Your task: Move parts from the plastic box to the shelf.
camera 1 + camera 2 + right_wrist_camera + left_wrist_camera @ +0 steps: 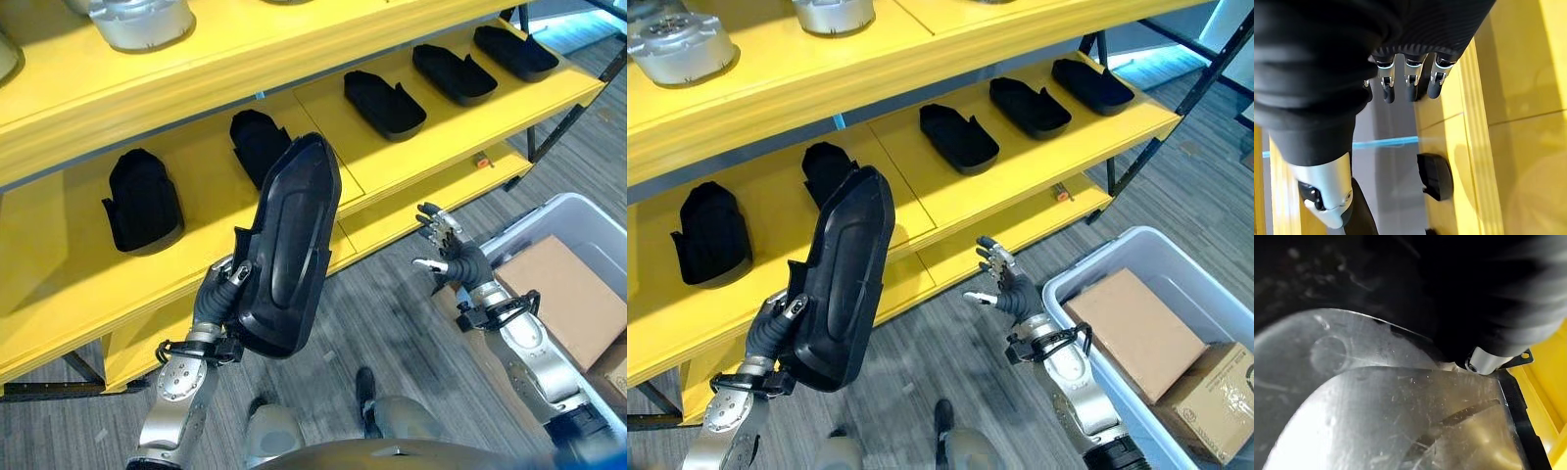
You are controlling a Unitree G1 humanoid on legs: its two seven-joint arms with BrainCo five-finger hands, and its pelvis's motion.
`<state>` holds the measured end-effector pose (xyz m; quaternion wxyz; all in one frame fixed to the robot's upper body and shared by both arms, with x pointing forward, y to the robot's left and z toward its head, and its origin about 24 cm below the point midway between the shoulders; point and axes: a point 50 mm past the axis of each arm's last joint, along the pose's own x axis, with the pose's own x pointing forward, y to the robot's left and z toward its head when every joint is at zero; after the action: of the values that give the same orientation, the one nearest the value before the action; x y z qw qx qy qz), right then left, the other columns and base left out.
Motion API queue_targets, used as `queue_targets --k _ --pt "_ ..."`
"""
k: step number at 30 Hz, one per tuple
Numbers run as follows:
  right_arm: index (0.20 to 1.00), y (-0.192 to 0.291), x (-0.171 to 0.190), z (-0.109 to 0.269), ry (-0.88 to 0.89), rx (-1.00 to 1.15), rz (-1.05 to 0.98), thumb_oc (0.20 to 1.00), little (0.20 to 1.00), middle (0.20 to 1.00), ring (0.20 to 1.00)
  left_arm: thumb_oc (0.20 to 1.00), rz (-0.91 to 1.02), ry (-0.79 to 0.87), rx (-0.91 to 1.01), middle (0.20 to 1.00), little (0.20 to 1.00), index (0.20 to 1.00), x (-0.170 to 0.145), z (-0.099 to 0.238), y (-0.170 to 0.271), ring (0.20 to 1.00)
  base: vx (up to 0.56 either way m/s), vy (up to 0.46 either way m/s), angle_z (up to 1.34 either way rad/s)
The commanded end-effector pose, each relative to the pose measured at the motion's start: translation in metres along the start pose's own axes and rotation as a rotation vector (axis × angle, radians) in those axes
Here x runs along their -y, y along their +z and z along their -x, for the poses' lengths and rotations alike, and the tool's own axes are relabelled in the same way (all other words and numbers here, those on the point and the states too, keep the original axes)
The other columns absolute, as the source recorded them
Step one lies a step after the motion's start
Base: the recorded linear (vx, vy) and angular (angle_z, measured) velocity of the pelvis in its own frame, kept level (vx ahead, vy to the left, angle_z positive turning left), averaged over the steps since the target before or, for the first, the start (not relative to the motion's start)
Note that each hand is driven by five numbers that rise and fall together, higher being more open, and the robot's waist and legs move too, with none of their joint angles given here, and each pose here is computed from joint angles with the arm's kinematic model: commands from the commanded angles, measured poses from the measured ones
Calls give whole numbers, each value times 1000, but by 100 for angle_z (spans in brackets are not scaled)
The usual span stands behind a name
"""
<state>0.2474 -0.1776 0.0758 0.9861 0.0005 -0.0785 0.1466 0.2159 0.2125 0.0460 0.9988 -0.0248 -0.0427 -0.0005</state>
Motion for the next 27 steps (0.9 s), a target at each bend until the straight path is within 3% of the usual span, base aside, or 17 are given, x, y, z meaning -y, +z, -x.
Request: queue_targets --k 1,6,12,27 --pt "1000 14 -15 -9 39 99 -25 1000 1000 1000 1000 200 60 55 181 200 200 200 -10 -6 35 200 -45 303 36" --pt "1000 13 -10 -9 -19 109 -13 1000 1000 1000 1000 200 64 6 198 200 200 200 0 -16 37 200 -7 356 63" --pt "1000 2 -4 6 -68 60 -53 1000 1000 1000 1000 200 -5 7 197 200 200 200 -12 -10 41 200 75 192 54" --pt "1000 -2 -4 9 -54 37 -57 1000 1000 1000 1000 200 -109 99 139 200 200 200 -38 5 35 200 46 86 3"
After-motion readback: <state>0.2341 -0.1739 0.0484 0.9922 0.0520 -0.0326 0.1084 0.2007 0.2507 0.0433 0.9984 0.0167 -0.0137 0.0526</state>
